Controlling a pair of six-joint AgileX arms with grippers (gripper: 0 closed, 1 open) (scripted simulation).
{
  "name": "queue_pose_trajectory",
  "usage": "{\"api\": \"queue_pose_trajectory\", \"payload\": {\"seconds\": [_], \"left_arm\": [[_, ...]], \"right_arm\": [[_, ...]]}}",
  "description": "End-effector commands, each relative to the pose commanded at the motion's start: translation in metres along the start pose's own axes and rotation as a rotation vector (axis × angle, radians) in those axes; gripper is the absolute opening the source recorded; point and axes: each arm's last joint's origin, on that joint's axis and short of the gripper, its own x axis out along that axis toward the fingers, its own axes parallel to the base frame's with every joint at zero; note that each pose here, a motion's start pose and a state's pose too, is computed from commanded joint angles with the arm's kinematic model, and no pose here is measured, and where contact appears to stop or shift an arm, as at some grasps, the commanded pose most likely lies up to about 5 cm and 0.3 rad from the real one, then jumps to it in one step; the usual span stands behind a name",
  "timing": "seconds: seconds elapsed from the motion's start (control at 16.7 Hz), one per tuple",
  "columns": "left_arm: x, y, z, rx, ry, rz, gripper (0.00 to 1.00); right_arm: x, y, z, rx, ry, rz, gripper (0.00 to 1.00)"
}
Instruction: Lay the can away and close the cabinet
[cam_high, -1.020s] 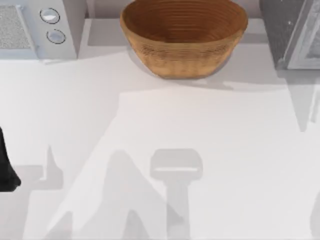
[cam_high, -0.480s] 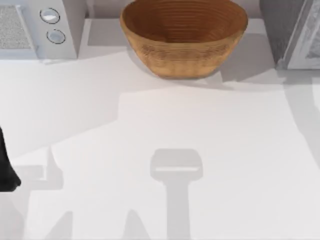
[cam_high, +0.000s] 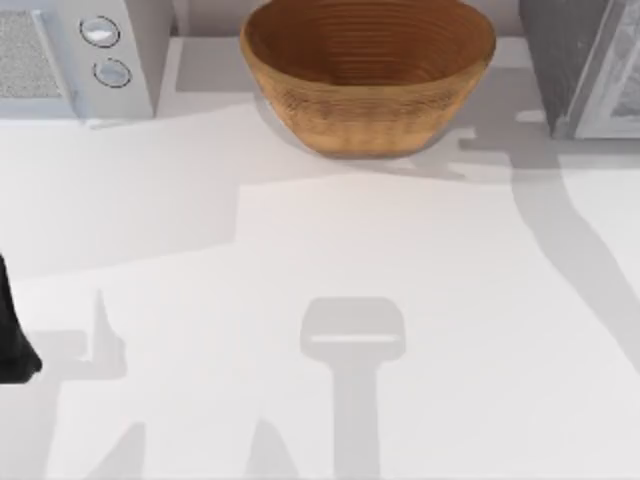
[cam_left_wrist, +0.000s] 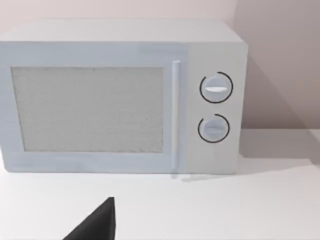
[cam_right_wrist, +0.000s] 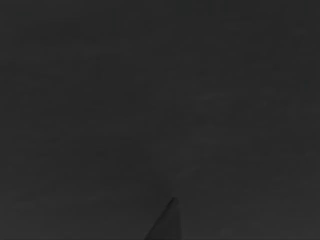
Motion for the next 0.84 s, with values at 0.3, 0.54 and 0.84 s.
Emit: {"api": "queue_pose_trajectory", "payload": {"seconds": [0.3,0.54,0.84], "left_arm": [[0.000,0.000,0.000,0.000,0.000,0.000,1.00],[0.000,0.000,0.000,0.000,0.000,0.000,1.00],[0.000,0.000,0.000,0.000,0.000,0.000,1.00]], "right_arm": [[-0.006,-0.009,0.008,0.004,-0.029,-0.034,1.00],[0.020,-0.008,0.007,-0.002,-0.018,-0.035,1.00],[0.043,-0.009,0.006,-0.002,-0.018,-0.035,1.00]]}}
